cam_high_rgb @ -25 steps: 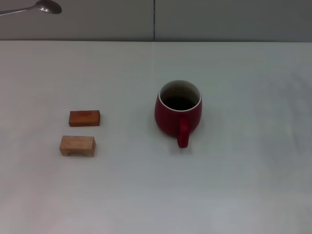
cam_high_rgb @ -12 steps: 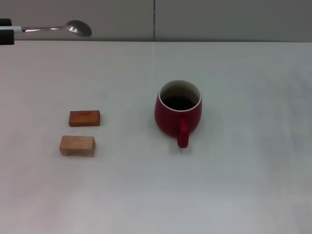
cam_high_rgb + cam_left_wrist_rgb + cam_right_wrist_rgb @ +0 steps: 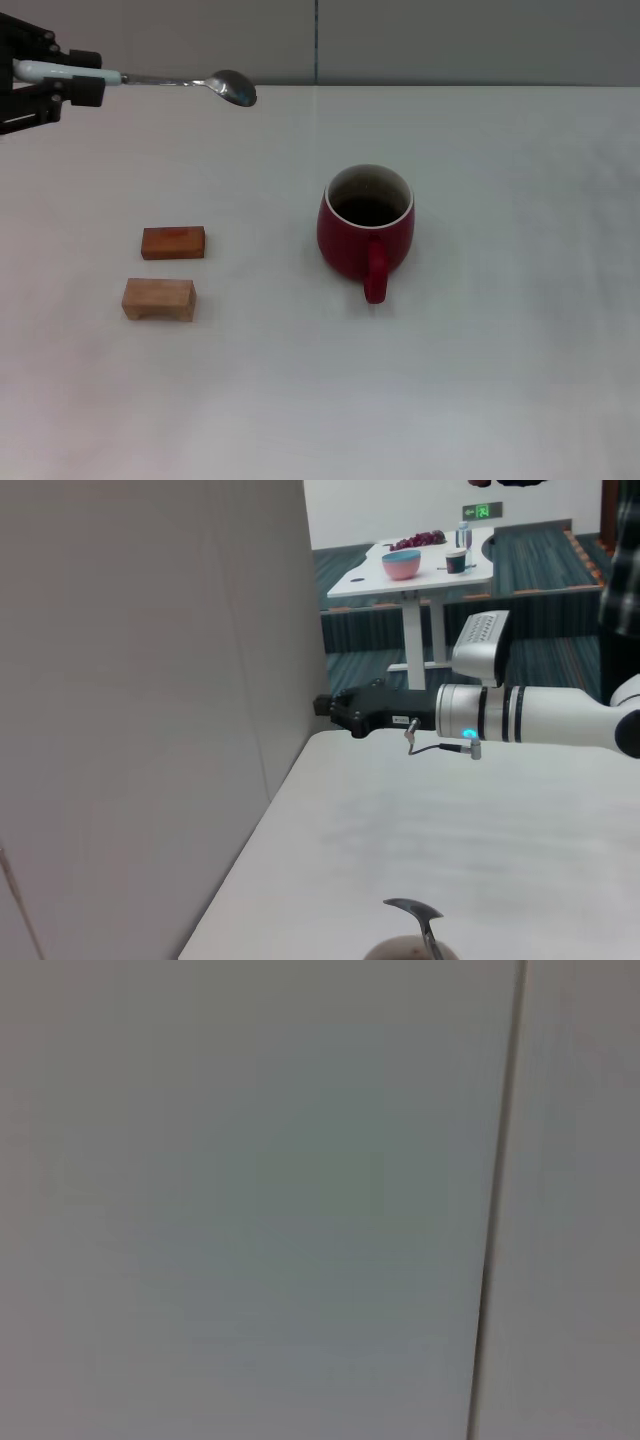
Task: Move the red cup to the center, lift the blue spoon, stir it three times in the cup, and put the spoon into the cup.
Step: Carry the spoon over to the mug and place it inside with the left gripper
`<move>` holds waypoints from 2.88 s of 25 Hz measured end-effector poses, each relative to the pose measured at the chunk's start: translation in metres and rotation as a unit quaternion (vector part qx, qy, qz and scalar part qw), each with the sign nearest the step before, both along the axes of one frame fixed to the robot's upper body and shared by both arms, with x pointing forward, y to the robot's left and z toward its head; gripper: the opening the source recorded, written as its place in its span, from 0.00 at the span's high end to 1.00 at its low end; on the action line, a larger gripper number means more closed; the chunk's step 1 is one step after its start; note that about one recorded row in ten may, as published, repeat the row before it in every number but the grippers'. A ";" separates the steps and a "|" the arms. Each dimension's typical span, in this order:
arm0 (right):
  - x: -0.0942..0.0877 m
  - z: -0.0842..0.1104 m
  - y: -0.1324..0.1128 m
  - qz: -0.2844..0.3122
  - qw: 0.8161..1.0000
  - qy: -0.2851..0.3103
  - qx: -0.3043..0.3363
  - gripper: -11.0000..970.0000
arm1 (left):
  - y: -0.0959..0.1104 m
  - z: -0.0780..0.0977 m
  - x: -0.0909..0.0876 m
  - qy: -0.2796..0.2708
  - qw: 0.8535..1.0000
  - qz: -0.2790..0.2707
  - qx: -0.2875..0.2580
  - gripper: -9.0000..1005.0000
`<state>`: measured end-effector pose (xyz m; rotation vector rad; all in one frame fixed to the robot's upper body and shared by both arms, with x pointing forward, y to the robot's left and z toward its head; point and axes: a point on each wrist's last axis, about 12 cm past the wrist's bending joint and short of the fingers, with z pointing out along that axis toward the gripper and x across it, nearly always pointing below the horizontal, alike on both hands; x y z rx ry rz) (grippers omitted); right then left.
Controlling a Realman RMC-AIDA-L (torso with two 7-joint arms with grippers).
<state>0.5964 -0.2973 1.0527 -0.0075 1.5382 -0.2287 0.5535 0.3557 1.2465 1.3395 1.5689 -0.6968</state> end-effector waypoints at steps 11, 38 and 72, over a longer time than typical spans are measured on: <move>0.000 0.000 0.001 0.001 1.000 -0.002 0.001 0.94 | -0.049 0.001 0.016 0.000 0.999 -0.032 0.033 0.83; 0.000 0.001 0.001 0.002 1.000 -0.005 0.001 0.94 | -0.130 -0.018 0.040 -0.024 0.990 -0.061 0.128 0.83; -0.004 -0.002 0.002 0.006 1.000 -0.001 -0.002 0.94 | -0.160 -0.063 0.062 -0.041 0.959 -0.079 0.269 0.83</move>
